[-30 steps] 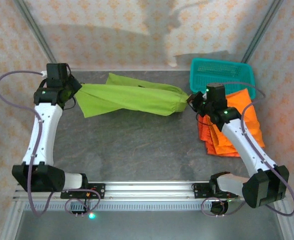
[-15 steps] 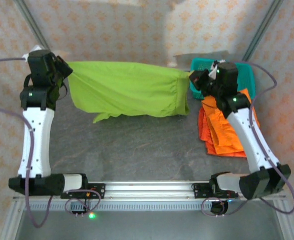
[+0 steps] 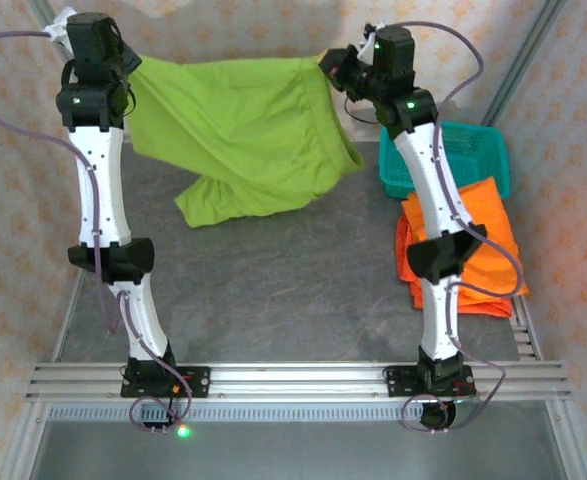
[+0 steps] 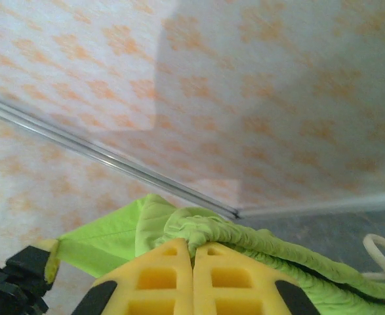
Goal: Fold and stack the shorts
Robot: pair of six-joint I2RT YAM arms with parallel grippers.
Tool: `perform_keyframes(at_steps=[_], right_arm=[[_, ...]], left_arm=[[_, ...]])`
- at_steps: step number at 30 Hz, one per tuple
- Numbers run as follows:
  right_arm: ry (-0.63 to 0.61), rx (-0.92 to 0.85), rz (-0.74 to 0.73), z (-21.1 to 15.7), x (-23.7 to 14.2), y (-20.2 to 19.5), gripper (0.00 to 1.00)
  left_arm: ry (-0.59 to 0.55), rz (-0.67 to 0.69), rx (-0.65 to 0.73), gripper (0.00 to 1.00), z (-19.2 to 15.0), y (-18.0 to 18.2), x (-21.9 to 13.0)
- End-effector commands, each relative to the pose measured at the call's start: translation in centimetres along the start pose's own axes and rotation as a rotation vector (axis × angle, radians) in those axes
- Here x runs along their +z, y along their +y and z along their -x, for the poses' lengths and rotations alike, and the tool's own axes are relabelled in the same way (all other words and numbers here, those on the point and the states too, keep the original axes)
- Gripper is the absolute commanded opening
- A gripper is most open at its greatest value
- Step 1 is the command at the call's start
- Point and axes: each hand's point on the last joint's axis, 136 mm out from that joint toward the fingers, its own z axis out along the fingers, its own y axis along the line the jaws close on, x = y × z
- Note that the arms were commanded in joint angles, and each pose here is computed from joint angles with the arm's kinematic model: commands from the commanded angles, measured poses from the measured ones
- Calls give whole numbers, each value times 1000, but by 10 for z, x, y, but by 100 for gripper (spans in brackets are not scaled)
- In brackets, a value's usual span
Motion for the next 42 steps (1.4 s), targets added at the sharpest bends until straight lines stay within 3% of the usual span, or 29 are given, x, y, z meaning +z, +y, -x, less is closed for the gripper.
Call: perform_keyframes(at_steps=[1, 6, 10, 14, 16, 21, 27, 31, 38, 42], right_arm=[[-99, -104, 152, 38, -47, 61, 0], [-120, -284, 122, 48, -90, 75, 0], [-90, -328, 27, 40, -106, 42, 0], [-55, -353, -19, 8, -111, 0, 0], [-15, -341, -29, -17, -114, -24, 0], [88, -267, -37, -80, -125, -71, 0], [270, -249, -90, -166, -152, -91, 0], [333, -236, -105, -215, -177, -92, 0], [489, -252, -175, -275, -217, -113, 0], [636, -231, -224, -322, -240, -135, 0]], left_arm=[[-177, -65, -115, 0, 74, -1, -62], [-339, -156, -132, 0, 127, -6, -144], [-342, -203, -114, 0, 121, 3, -180], [-283, -298, -22, 0, 68, 17, -189], [-267, -308, -11, 0, 31, 41, -191], [-188, -183, -20, 0, -53, 117, -192], [-62, -30, -73, 0, -121, 182, -200], [-13, 24, -45, 0, -140, 199, -203], [5, 7, 4, 0, -135, 192, -207], [88, 152, 28, 0, -159, 224, -208]])
